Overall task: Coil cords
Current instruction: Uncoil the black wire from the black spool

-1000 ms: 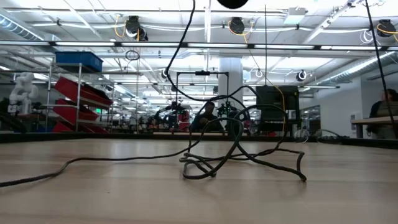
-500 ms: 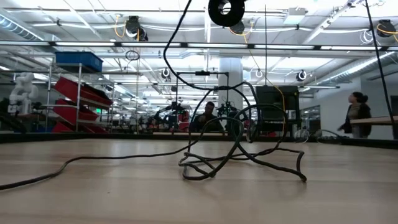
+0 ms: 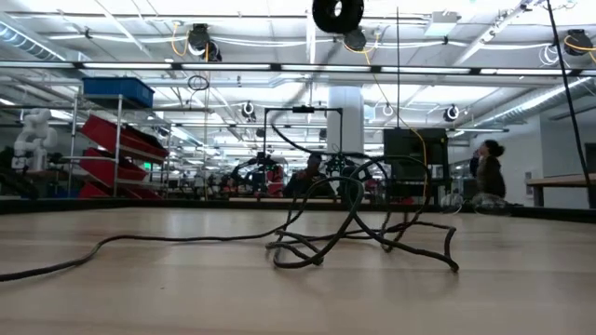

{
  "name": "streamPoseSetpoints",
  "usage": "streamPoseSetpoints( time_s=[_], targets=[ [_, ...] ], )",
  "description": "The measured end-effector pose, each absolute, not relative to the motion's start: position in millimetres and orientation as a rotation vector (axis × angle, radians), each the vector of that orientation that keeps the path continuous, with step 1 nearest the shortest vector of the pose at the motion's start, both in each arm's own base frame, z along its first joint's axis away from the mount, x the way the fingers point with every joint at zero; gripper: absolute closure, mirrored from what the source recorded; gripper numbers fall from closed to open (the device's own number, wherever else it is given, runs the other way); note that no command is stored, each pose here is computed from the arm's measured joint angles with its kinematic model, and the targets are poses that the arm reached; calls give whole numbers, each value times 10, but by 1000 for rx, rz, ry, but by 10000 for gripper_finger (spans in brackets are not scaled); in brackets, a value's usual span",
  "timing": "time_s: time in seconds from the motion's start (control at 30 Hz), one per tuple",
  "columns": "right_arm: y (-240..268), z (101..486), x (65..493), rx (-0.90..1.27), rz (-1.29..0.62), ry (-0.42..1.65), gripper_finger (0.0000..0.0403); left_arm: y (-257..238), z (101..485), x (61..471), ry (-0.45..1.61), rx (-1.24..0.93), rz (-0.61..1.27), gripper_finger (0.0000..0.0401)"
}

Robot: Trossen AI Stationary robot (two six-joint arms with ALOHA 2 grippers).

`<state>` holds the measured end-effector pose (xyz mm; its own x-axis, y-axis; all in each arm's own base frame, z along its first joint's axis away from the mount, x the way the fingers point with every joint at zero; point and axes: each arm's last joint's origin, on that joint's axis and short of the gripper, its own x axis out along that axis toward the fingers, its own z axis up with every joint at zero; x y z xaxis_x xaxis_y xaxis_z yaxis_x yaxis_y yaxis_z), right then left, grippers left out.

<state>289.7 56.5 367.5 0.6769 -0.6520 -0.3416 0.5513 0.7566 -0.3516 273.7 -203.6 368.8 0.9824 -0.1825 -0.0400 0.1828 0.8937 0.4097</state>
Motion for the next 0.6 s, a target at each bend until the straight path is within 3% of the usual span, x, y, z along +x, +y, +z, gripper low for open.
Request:
streamPoseSetpoints(
  time_s=[0.3,0.6],
  targets=[
    [731,3920,2727,-214,-598,349,403,-1942,3453,3022,63,454,-278,400],
    [972,4112,2450,-172,-475,259,403,-1812,3228,3239,160,488,-248,399]
  ],
)
